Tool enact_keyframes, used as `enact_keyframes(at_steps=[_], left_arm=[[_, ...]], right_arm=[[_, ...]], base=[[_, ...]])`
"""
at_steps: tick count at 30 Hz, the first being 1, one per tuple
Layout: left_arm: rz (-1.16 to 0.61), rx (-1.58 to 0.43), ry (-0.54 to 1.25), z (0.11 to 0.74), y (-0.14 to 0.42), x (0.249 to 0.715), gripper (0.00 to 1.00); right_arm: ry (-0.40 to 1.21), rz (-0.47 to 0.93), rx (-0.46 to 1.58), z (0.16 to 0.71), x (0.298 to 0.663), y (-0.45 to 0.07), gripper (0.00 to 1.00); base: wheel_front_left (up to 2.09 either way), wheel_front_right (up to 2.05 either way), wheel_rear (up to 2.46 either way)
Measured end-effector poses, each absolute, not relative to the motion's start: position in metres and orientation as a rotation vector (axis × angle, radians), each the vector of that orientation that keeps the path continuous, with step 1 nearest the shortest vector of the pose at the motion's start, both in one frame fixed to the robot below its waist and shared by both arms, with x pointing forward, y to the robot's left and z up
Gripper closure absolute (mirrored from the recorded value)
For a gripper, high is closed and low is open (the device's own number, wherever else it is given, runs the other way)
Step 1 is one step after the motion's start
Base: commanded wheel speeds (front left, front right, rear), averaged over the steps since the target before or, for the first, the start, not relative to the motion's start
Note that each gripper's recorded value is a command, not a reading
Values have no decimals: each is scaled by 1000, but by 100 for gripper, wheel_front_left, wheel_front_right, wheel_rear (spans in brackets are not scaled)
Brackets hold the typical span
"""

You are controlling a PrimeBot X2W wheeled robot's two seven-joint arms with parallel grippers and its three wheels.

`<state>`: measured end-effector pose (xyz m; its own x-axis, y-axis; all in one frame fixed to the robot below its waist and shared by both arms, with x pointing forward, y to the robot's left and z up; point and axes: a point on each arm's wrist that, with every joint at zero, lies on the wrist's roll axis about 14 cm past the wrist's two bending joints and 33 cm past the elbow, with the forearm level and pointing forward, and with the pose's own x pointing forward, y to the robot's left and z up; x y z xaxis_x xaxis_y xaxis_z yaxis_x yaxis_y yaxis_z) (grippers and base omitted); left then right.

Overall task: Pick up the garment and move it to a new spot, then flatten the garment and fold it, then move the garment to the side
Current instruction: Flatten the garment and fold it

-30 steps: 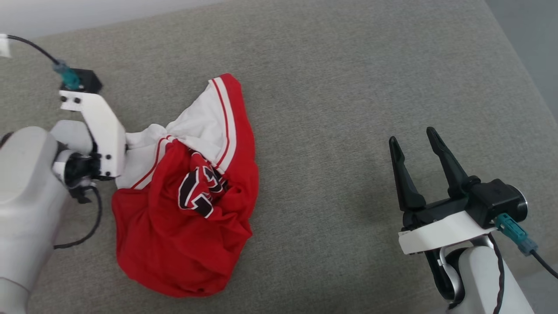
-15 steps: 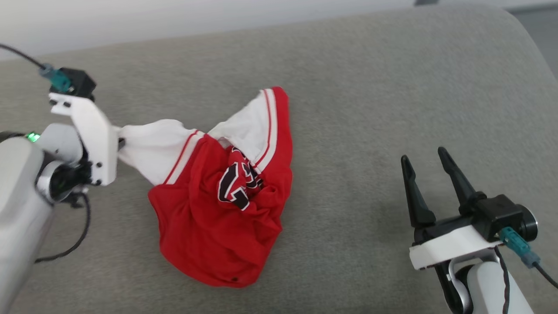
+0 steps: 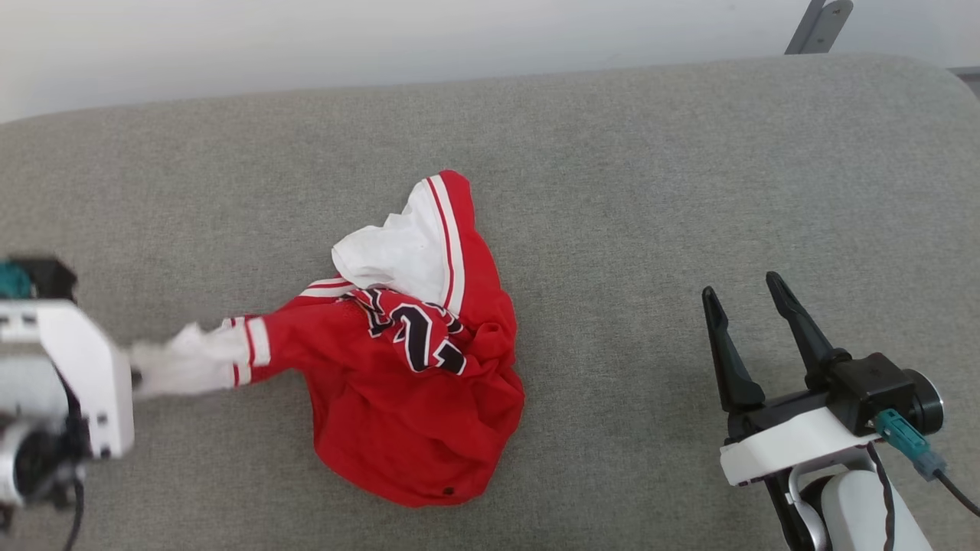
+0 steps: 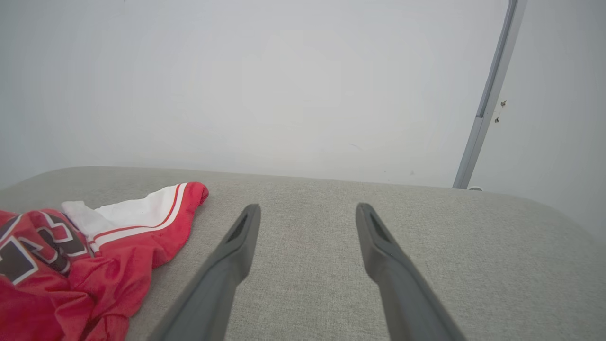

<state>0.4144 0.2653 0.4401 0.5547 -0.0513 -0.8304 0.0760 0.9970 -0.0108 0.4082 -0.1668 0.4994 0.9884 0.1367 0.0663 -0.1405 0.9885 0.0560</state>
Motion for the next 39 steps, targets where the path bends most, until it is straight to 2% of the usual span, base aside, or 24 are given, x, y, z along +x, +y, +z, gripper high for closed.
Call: enact_keyframes(at_steps=[7,13,14,15,16,18,28,39], left_arm=[[-93,-34,1132,393,259,369,100],[-108,-63,1196,370,250,347,100],[-103,-67,1201,368,251,345,97],[-104,-70,1197,368,250,344,73],[-103,-77,1192,369,250,343,58],[-101,-91,1181,371,249,340,0],[-72,-127,947,421,259,353,0],[-42,-126,497,482,255,367,0]], right_arm=[[-49,147,70,495,410,-163,0],[-53,154,72,497,409,-162,0],[-55,158,74,498,409,-161,0],[-57,163,76,499,408,-159,0],[-58,167,79,499,407,-158,0],[-55,185,79,499,404,-153,0],[11,338,112,496,406,-112,0],[135,583,6,494,428,-52,0]], base=[[0,0,0],[0,0,0],[0,0,0],[0,0,0],[0,0,0],[0,0,0],[0,0,0],[0,0,0]])
